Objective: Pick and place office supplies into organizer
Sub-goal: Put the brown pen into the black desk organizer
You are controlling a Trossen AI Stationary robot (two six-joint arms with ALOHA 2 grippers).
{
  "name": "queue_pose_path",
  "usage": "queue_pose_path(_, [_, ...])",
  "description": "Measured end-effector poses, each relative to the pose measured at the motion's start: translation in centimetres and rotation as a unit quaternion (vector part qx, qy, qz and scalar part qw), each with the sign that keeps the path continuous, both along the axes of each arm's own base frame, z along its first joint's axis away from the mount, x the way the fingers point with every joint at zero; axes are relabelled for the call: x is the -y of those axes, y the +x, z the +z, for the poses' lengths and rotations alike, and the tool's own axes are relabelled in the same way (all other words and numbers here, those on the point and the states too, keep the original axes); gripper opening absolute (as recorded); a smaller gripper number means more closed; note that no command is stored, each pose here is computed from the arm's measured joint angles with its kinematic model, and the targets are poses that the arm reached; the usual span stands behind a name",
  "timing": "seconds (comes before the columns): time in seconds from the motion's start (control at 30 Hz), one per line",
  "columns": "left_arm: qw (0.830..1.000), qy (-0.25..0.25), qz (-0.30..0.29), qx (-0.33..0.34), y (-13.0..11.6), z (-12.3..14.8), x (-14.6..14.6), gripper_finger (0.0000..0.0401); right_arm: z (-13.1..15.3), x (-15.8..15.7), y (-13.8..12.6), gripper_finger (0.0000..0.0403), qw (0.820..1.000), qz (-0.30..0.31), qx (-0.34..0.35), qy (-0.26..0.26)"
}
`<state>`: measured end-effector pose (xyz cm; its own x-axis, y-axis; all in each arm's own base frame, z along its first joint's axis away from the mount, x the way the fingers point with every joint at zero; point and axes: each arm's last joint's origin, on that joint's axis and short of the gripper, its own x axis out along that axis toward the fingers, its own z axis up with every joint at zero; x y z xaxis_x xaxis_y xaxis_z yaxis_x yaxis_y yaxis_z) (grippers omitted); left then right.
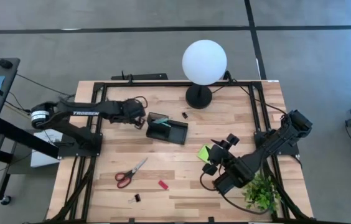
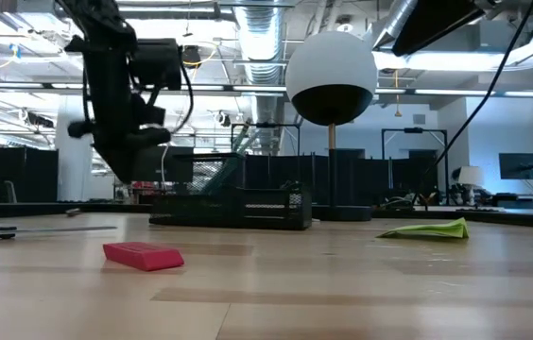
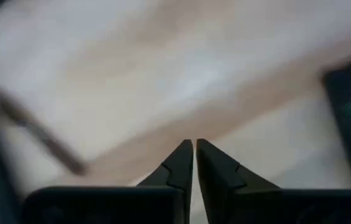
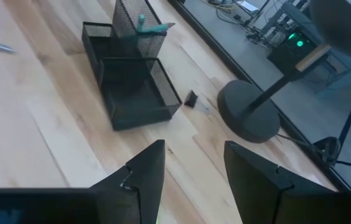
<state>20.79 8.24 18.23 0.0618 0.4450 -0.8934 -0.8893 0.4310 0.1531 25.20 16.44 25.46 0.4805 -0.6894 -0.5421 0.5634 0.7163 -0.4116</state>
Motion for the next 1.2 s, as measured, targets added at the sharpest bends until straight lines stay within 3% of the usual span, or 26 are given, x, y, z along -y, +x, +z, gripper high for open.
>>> queue_pose_path(0.1, [0.996, 0.027, 0.071, -0.043, -1.3, 0.5, 0.1, 0.0003, 0.0, 0.0, 0.0, 0.0161, 1.000, 0.000, 0.001, 0.001])
queue_pose_path(0.23, [0.981, 0.021, 0.165, -0.100, -3.8, -1.1, 0.9, 0.0010, 0.0, -0.2, -0.2, 0.0161, 1.000, 0.008, -0.007, -0.005])
queue_pose_path(0.3, [0.982, 0.025, 0.166, -0.081, -4.1, -2.7, 1.3, 0.0019, 0.0, -0.3, -0.4, 0.0161, 0.999, 0.020, -0.024, -0.017])
queue_pose_path(0.4, [0.986, 0.046, 0.161, 0.001, -3.5, -4.5, 1.4, 0.0036, 0.4, -0.2, -0.7, 0.0161, 0.997, 0.036, -0.059, -0.043])
queue_pose_path(0.53, [0.979, 0.094, 0.169, 0.067, -2.7, -4.8, 1.5, 0.0062, 1.8, 0.4, -0.6, 0.0161, 0.997, 0.020, -0.061, -0.051])
queue_pose_path(0.9, [0.972, 0.112, 0.201, 0.040, -3.5, -5.1, 1.6, 0.0138, 2.5, 0.4, -1.0, 0.0161, 0.994, 0.014, -0.005, -0.104])
queue_pose_path(1.2, [0.971, 0.129, 0.187, 0.068, -3.1, -5.5, 2.8, 0.0121, 2.5, 0.5, -1.0, 0.0161, 0.994, 0.014, -0.006, -0.105])
